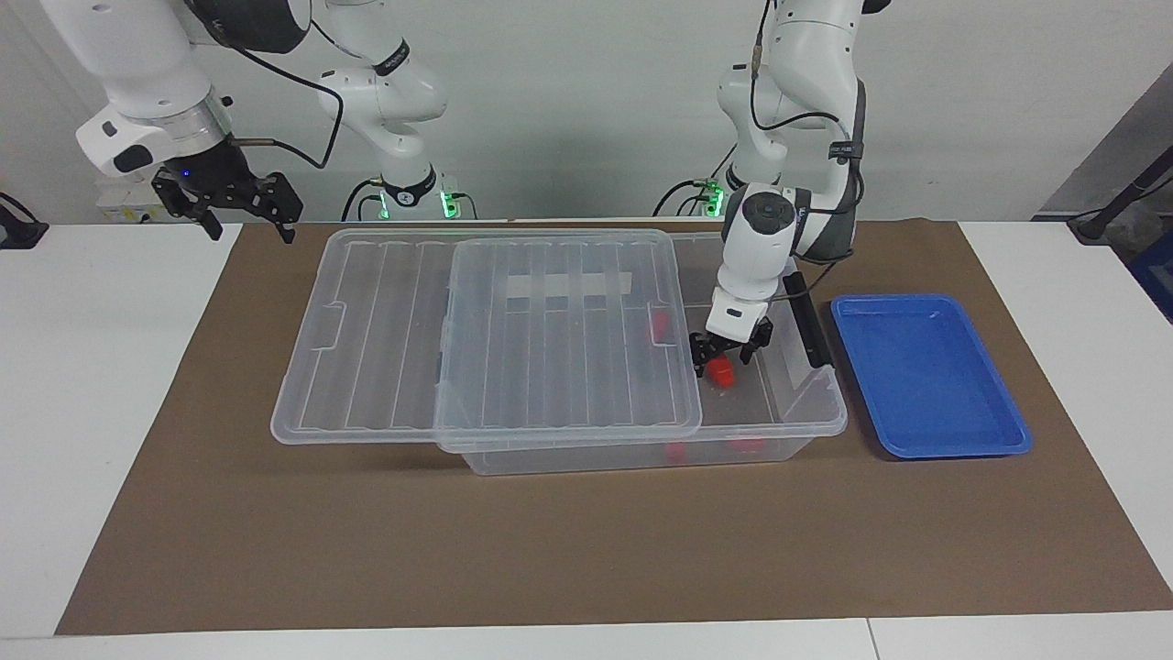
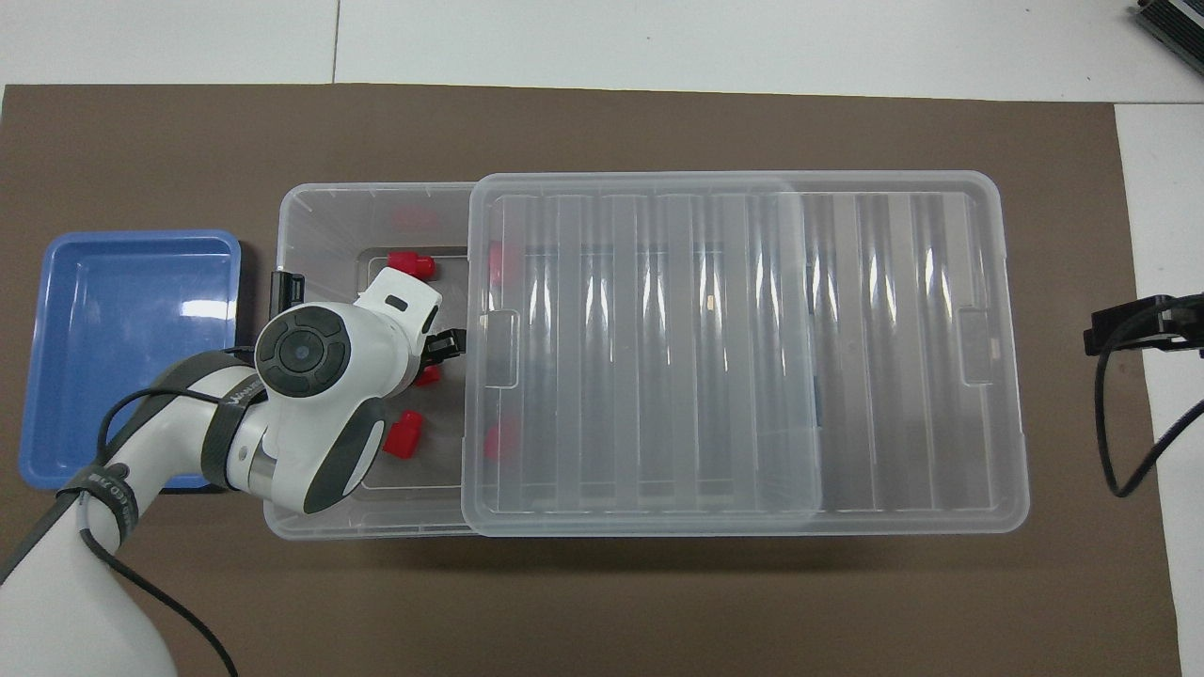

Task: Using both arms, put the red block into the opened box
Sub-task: 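Lower the red block into the box and open the left gripper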

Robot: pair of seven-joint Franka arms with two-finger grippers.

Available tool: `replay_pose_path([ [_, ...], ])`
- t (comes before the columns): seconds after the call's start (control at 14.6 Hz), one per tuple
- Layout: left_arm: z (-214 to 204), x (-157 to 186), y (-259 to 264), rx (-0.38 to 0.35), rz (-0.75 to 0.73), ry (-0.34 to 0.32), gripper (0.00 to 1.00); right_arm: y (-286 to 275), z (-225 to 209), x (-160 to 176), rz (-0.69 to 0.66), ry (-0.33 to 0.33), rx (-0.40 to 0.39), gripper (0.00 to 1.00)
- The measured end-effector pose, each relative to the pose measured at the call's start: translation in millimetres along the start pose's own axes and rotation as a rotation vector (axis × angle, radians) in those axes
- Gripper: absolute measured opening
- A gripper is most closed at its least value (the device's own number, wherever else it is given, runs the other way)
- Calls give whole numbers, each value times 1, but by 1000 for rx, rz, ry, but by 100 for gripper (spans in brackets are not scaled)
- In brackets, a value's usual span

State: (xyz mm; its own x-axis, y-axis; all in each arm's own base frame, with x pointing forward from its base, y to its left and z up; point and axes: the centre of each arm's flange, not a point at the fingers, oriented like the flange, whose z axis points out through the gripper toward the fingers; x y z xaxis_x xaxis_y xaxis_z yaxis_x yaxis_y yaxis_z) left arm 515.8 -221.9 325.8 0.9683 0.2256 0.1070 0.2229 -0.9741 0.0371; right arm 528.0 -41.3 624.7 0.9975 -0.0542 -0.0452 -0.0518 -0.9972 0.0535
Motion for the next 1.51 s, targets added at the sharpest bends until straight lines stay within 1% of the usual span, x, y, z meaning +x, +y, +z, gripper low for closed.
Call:
replay_pose_path([
  [0.27, -7, 7, -2, 4, -15, 1, 100, 0, 0, 0, 0, 0, 0, 100],
  [0.48, -14, 14, -13, 14, -49, -2, 100, 0, 0, 0, 0, 0, 0, 100],
  [0.62, -19, 20, -25, 23, -107, -8, 100, 0, 0, 0, 0, 0, 0, 100],
  [1.1, -22, 23, -30, 23, -331, -2, 100, 0, 0, 0, 0, 0, 0, 100],
  [1.37, -25, 23, -30, 23, -387, -2, 100, 0, 1, 0, 0, -2, 0, 100],
  [1.51, -33, 19, -28, 31, -397, -10, 100, 0, 1, 0, 0, -2, 0, 100],
])
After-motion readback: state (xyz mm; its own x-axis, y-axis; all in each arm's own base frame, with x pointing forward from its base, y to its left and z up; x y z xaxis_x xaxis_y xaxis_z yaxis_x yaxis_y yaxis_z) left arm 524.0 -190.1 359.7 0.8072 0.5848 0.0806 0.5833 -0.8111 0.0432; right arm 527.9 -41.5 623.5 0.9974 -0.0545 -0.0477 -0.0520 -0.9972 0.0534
